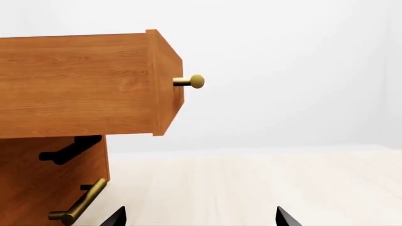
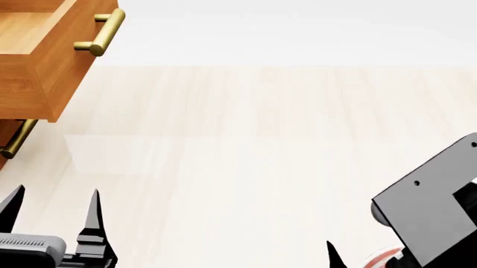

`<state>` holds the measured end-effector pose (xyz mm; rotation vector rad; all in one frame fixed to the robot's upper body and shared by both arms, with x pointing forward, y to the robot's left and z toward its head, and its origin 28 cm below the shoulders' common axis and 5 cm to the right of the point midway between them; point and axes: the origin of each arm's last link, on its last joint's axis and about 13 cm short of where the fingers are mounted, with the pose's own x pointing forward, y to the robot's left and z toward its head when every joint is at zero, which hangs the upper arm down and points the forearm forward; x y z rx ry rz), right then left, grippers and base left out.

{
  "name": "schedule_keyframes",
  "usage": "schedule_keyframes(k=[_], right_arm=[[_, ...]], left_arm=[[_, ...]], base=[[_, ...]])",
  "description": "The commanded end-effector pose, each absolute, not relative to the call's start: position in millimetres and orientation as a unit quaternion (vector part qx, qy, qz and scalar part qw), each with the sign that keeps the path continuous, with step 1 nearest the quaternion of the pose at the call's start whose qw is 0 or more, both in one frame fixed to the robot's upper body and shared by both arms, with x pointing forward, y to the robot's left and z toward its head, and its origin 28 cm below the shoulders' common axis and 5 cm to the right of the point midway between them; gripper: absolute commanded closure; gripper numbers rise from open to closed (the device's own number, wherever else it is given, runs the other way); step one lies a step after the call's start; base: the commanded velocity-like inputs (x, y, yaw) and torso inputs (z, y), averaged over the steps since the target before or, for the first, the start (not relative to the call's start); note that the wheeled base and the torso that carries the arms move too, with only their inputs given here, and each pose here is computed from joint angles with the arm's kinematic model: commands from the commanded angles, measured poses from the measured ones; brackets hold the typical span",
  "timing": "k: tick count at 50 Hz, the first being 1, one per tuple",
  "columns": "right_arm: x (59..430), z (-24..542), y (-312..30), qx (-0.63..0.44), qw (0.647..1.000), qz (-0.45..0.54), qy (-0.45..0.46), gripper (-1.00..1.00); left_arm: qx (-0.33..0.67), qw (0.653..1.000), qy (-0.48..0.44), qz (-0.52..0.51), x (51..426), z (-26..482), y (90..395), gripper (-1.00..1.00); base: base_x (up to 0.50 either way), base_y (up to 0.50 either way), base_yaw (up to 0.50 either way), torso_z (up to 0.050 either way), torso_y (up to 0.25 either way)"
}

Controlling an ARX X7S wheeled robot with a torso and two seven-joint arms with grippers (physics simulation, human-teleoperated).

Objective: Put the bowl on the plate.

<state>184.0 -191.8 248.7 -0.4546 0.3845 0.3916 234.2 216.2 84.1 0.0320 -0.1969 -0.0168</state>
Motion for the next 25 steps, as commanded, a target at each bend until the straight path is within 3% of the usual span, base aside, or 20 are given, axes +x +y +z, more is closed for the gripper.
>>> schedule_keyframes(k=[1, 25], right_arm=[[180.9, 257.3, -185.1, -0.232, 0.939, 0.203, 0.151, -1.00], [178.0, 268.5, -179.9, -0.255, 0.943, 0.208, 0.055, -1.00]], left_arm=[[0.016, 0.995, -0.099, -0.008, 233.7, 83.9, 216.3, -1.00], [0.015, 0.995, -0.102, -0.010, 232.1, 87.5, 215.9, -1.00]], base=[[0.00, 0.00, 0.00, 0.000, 0.000], [0.00, 0.00, 0.00, 0.000, 0.000]])
